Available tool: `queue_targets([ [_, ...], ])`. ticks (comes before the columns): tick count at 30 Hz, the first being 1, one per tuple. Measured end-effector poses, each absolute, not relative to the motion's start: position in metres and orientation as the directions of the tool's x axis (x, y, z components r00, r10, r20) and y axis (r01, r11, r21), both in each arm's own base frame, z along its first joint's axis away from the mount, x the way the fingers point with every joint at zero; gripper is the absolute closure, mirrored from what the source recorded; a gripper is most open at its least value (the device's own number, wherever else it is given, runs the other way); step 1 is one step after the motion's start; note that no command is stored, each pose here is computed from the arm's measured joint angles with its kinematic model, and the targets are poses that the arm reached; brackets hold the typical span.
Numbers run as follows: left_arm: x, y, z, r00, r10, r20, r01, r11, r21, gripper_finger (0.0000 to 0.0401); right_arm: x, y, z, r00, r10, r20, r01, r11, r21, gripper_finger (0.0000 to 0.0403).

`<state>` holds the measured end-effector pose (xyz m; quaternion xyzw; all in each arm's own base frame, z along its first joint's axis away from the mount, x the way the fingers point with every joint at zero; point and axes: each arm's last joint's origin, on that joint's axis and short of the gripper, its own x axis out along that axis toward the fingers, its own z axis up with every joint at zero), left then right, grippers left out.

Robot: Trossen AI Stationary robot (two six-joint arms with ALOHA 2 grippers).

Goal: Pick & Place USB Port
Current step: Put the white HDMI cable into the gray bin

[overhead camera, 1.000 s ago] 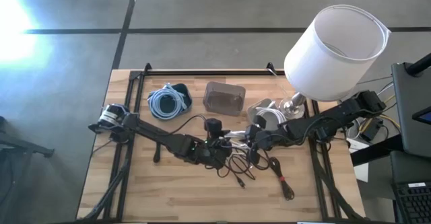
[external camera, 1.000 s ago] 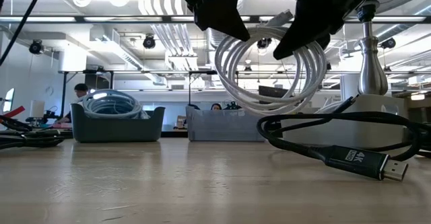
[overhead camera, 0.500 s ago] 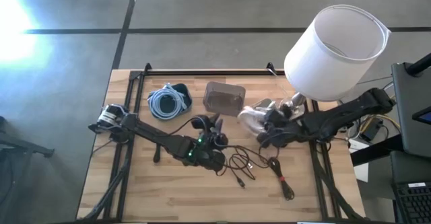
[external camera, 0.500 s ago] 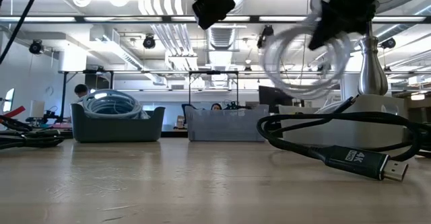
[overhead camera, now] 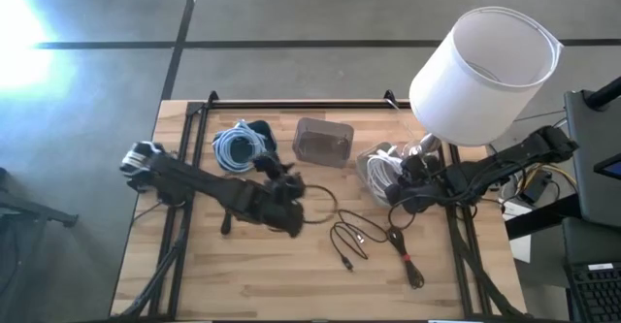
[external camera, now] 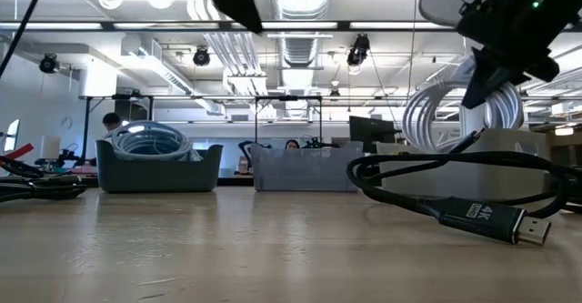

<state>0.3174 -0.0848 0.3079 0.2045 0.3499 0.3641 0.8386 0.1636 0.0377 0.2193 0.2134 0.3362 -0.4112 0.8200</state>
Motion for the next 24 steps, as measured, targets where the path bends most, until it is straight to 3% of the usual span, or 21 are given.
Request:
queue_targets([
  [4,0.283,-0.072,0.334,0.485,0.758,-0.436,-0.565,0.652,0.505,0.0273,0.166,0.035,0.21,0.489,-0.517,-0.703,0.812,0.563,0.151,0.0374],
  [9,0.252,-0.06,0.341,0.501,0.755,-0.423,-0.645,0.651,0.4,0.0278,0.17,0.034,0.199,0.506,-0.516,-0.691,0.796,0.587,0.145,0.0374],
  [16,0.231,-0.053,0.311,0.51,0.743,-0.433,-0.684,0.655,0.32,0.0277,0.167,0.033,0.193,0.488,-0.518,-0.702,0.81,0.568,0.144,0.037],
  [24,0.229,-0.054,0.274,0.52,0.709,-0.476,-0.651,0.69,0.316,0.0278,0.161,0.031,0.198,0.432,-0.52,-0.737,0.826,0.557,0.091,0.0327],
])
